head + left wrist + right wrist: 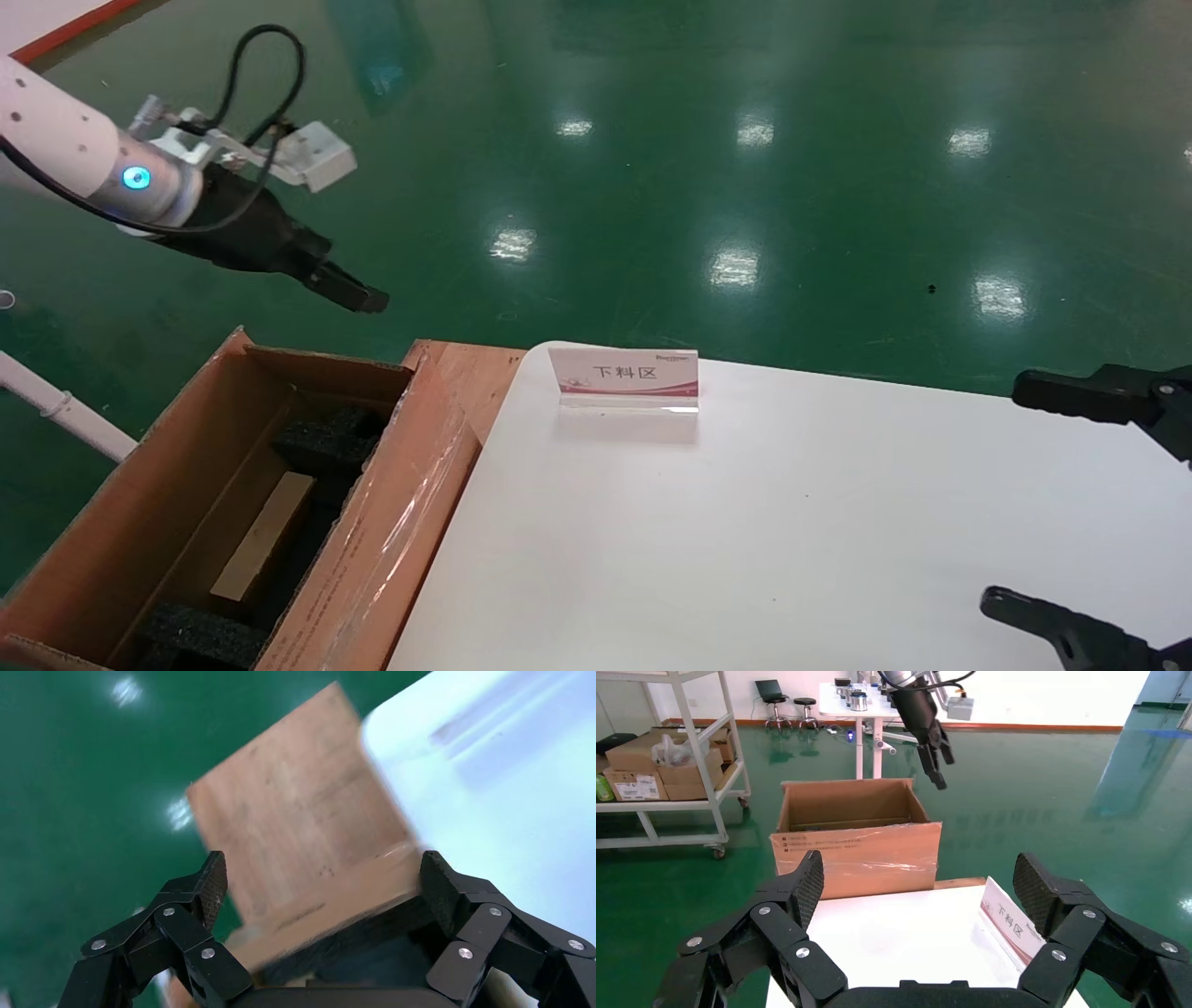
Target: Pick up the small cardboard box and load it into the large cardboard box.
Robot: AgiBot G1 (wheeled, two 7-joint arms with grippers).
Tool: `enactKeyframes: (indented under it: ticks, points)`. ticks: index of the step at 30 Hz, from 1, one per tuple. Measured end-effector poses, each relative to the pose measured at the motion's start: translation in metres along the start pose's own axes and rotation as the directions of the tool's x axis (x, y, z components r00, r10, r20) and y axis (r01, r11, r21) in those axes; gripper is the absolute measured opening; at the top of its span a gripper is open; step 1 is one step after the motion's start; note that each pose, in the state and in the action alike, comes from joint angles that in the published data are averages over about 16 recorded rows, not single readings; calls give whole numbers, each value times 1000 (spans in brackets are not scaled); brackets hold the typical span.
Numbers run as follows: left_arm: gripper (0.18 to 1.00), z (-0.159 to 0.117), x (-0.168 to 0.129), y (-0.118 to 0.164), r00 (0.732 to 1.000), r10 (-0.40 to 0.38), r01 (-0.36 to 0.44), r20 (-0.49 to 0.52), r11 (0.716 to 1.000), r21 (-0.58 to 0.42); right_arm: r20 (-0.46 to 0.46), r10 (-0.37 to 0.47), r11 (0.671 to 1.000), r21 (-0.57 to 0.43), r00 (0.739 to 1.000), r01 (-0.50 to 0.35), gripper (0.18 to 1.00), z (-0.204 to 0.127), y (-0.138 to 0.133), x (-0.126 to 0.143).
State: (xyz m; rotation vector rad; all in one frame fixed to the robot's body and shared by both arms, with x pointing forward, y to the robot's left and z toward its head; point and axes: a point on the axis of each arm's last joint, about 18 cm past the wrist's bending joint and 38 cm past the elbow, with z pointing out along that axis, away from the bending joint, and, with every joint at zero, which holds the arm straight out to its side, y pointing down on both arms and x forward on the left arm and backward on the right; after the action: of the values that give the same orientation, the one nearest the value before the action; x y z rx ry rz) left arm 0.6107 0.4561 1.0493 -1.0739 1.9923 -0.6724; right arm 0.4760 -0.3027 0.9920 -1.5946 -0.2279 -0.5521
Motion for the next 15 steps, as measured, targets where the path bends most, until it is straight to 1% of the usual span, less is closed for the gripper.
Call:
enactKeyframes:
  ticks: [4,7,11,15]
  points:
    - [1001,14,25,-4,995,26,-23,-95,999,34,0,0,1000,0,1000,0,1001,0,0,0]
    - [1001,24,47,-8,983,52,-41,-176,997,70,0,0,1000,0,1000,0,1001,0,0,0]
    - [1001,33,75,-12,956,91,-58,-280,990,126,0,0,1000,0,1000,0,1001,0,0,0]
    - [1001,38,102,-16,919,134,-67,-370,980,189,0,0,1000,0,1000,0,1001,0,0,0]
